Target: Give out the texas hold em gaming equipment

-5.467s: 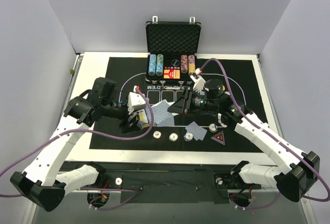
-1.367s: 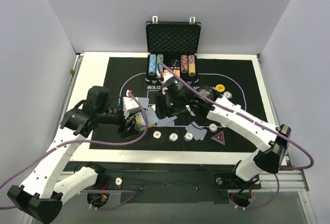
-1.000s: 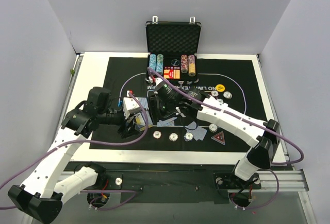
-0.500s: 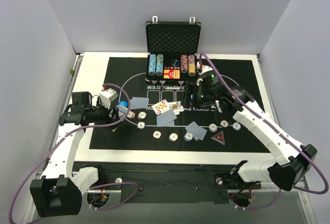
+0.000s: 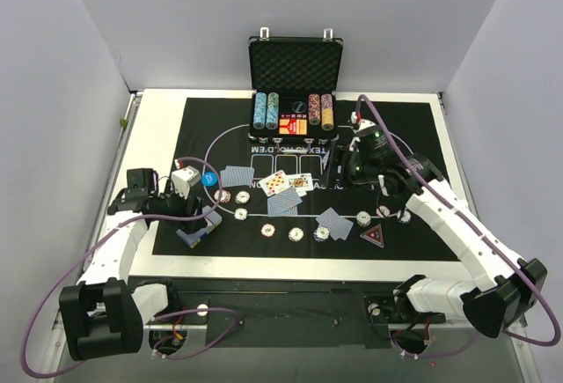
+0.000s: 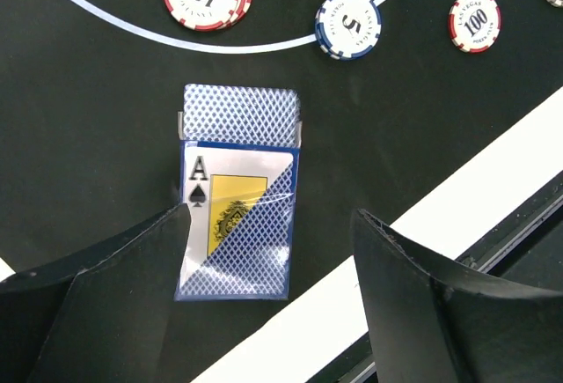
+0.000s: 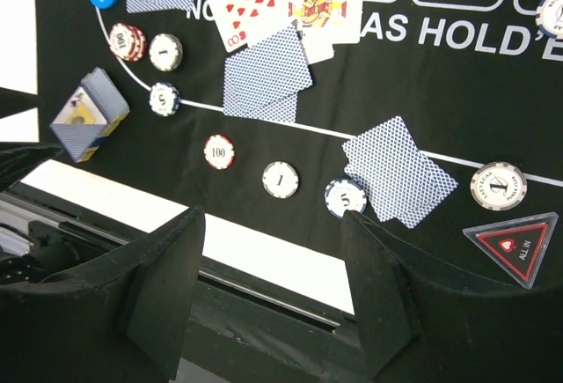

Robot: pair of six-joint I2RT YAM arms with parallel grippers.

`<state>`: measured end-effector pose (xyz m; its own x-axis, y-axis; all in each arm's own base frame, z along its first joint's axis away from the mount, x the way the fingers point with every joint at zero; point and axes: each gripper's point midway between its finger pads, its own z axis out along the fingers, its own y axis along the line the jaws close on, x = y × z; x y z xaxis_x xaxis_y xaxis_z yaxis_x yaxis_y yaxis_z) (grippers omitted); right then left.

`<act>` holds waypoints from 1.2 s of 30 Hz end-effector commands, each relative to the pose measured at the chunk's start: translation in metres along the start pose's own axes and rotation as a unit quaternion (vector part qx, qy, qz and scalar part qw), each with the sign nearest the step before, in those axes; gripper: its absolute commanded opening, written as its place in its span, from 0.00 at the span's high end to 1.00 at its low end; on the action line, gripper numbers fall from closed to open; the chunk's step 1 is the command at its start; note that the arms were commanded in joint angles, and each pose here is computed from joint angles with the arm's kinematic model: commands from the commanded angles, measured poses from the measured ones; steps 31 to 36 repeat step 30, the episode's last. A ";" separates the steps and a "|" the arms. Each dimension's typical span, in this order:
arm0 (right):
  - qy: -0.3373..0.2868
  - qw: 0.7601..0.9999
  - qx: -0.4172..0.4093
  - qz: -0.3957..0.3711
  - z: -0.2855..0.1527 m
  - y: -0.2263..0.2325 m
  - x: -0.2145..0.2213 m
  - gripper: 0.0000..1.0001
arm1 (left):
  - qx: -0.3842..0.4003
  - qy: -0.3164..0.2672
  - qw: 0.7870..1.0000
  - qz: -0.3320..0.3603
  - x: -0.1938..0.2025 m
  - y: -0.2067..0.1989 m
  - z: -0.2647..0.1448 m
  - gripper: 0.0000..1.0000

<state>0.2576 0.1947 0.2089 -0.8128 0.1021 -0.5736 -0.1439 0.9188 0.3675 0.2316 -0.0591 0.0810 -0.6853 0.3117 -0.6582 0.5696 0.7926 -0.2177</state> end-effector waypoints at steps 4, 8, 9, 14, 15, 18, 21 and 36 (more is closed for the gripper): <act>-0.025 0.999 -0.027 0.027 -0.020 -0.002 -0.011 0.40 | 0.000 -0.070 0.996 0.061 -0.029 -0.010 -0.018 0.13; -0.029 0.998 -0.029 0.038 -0.023 -0.005 -0.015 0.33 | -0.015 -0.108 0.991 0.080 -0.057 -0.016 -0.041 0.12; -0.029 0.998 -0.031 0.040 -0.023 -0.005 -0.016 0.22 | -0.018 -0.114 0.991 0.066 -0.065 -0.016 -0.045 0.12; -0.037 0.998 -0.013 0.046 -0.025 -0.017 -0.016 0.04 | -0.054 -0.126 0.990 -0.031 -0.117 0.003 -0.066 0.11; -0.044 0.998 -0.010 0.049 -0.028 -0.019 -0.018 0.04 | -0.076 -0.131 0.987 -0.045 -0.128 0.010 -0.074 0.11; -0.051 0.997 0.015 0.059 -0.030 -0.036 -0.016 0.02 | -0.097 -0.105 0.984 -0.110 -0.129 0.020 -0.077 0.11; -0.056 0.996 0.029 0.069 -0.035 -0.049 -0.013 0.01 | -0.128 -0.123 0.977 -0.116 -0.131 0.026 -0.084 0.11; -0.073 0.988 0.090 0.105 -0.039 -0.089 -0.007 0.00 | -0.161 -0.162 0.965 -0.127 -0.134 0.034 -0.088 0.11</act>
